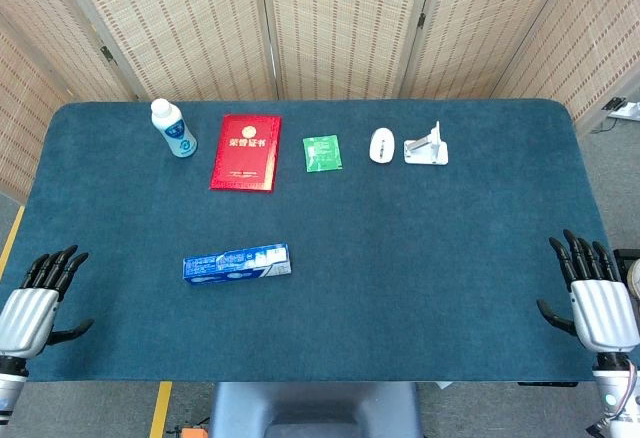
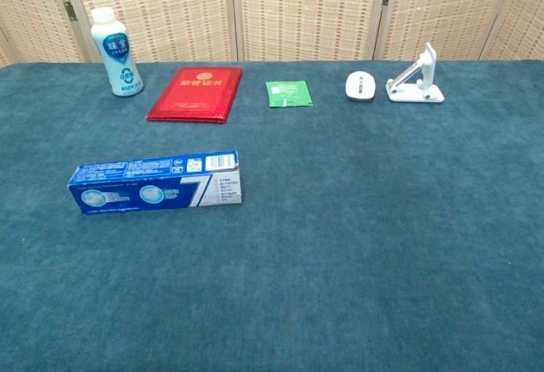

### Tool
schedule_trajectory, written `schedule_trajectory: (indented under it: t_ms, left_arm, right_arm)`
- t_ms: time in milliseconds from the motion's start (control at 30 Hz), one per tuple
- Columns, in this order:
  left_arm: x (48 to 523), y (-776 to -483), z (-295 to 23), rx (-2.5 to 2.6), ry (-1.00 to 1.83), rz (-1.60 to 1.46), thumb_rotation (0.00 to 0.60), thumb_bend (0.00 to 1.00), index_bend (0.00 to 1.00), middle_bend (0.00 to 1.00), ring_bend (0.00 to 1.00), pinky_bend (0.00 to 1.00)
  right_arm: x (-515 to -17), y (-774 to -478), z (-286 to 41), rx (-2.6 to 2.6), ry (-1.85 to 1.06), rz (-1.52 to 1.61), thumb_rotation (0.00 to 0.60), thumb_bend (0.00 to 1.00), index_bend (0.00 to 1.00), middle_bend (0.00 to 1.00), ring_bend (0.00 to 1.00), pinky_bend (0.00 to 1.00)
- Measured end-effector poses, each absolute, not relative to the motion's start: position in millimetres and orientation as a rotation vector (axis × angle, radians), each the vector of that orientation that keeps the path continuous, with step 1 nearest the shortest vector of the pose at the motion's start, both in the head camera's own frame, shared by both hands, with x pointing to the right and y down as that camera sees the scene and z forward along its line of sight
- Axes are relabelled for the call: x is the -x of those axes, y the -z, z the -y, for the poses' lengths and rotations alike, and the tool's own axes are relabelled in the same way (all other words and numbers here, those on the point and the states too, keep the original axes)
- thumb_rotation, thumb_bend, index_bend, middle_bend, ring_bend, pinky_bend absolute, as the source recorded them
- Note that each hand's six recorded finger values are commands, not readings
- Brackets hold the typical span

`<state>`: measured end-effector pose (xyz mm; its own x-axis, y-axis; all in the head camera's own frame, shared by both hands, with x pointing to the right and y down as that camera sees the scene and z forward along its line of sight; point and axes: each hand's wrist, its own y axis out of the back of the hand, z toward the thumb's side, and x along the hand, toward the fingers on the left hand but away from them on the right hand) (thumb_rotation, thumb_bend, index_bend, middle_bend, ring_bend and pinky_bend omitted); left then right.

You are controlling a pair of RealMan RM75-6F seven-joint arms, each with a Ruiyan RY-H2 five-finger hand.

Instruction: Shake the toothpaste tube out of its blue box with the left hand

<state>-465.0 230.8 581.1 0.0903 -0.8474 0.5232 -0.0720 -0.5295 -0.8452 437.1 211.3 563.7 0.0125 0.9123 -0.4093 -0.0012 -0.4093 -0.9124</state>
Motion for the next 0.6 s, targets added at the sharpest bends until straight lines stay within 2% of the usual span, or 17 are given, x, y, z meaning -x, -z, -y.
schedule_trajectory:
  t_ms: [233, 433, 600]
  left_arm:
    - [459.6, -585.3, -230.6, 1.776, 1.489, -0.897, 0.600, 0.20, 0.07, 0.05, 0.00, 0.00]
    - [452.0, -592.7, -230.2, 1.852, 1.450, -0.881, 0.600, 0.20, 0.05, 0.13, 0.08, 0.14]
    - [444.4, -608.5, -233.0, 1.972, 1.454, -0.909, 0.600, 0.21, 0.12, 0.18, 0.11, 0.21]
  right_arm:
    - [-437.7, -564.5, -213.1, 1.522, -1.511, 0.966, 0.600, 0.29, 0.00, 0.00, 0.00, 0.00]
    - [-436.1, -565.4, -212.9, 1.525, -1.507, 0.965, 0.600, 0.29, 0.00, 0.00, 0.00, 0.00]
    - [-432.4, -571.5, -207.2, 1.531, -1.503, 0.950, 0.600, 0.29, 0.00, 0.00, 0.00, 0.00]
